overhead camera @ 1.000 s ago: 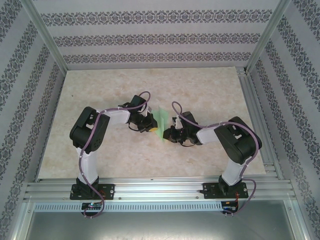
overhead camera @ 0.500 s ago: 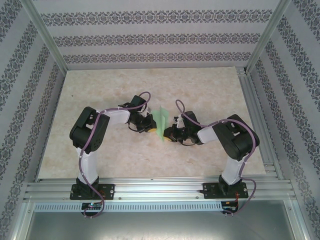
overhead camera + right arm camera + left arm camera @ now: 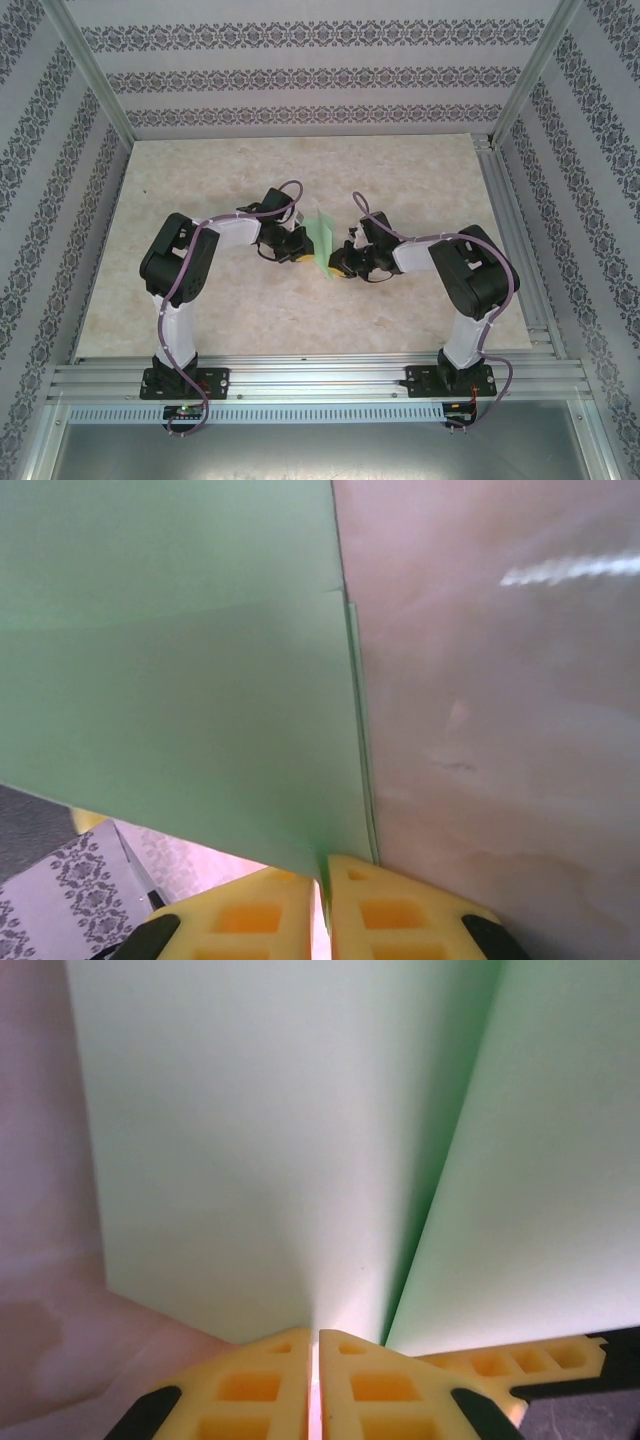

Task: Fold a paper plane with a square sheet of paper (pick it up from the middle)
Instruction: Fourth fold the wing at the center of the table.

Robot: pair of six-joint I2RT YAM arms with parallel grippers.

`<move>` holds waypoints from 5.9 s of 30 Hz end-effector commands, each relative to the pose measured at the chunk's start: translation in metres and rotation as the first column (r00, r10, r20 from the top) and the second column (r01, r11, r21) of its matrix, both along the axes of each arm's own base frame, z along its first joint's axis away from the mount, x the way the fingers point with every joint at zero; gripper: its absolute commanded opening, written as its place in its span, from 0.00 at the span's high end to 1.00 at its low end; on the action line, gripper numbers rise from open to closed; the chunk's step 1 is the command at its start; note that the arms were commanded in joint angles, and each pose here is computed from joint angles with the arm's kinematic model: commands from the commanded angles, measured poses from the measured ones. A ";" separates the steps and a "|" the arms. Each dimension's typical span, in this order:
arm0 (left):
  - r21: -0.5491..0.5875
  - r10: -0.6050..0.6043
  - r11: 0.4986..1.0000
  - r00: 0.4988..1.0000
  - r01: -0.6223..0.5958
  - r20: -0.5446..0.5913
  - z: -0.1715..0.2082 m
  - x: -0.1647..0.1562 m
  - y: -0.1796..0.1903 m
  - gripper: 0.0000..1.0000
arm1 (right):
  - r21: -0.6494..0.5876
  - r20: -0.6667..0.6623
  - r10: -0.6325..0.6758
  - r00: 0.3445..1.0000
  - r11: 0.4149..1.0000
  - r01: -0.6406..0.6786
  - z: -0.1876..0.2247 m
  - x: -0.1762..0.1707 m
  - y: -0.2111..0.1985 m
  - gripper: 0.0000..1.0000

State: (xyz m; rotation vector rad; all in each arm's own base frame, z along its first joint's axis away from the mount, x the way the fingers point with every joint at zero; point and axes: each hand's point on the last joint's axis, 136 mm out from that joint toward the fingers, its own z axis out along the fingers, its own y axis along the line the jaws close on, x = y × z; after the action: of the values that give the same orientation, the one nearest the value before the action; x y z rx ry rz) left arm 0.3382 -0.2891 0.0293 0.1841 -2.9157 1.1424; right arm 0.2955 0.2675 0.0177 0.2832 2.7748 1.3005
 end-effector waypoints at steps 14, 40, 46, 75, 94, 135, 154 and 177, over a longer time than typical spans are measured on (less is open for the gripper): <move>-0.258 -0.073 0.958 0.979 0.121 0.190 0.070 0.034 -0.051 0.80 | -0.012 -0.017 0.020 1.000 1.000 -0.020 -0.006 0.006 -0.002 0.88; -0.312 -0.059 0.944 0.987 0.104 0.152 0.043 0.049 -0.068 0.77 | -0.041 0.125 -0.030 0.992 0.999 0.035 0.029 0.021 -0.012 0.74; -0.316 -0.061 0.943 0.987 0.106 0.149 0.042 0.049 -0.071 0.77 | -0.367 0.177 0.094 0.980 0.930 -0.022 0.025 0.010 -0.029 0.69; -0.323 -0.063 0.941 0.990 0.101 0.125 0.037 0.051 -0.076 0.77 | -0.420 0.212 0.111 0.971 0.908 -0.013 0.004 0.014 -0.005 0.80; -0.370 -0.065 0.922 0.987 0.116 0.149 0.054 0.053 -0.081 0.72 | -0.280 0.213 0.062 0.975 0.960 0.000 0.013 0.013 -0.009 0.92; -0.340 -0.210 0.901 0.957 0.268 0.200 0.074 0.004 -0.082 0.55 | 0.188 0.038 -0.140 0.989 0.974 0.130 -0.002 -0.008 -0.011 0.90; -0.316 -0.156 0.926 0.972 0.205 0.173 0.052 0.022 -0.090 0.58 | 0.007 0.072 -0.081 0.994 0.997 0.080 0.007 -0.013 -0.023 0.89; -0.321 -0.179 0.920 0.970 0.224 0.163 0.039 0.024 -0.106 0.58 | -0.353 0.147 0.026 0.989 0.935 0.028 0.017 -0.009 -0.039 0.78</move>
State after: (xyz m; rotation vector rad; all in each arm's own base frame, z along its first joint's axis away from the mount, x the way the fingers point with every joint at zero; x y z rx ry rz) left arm 0.3574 -0.3847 0.0670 -0.1656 -2.7092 1.6021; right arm 0.2846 0.2318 0.0355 0.1925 2.7962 0.8446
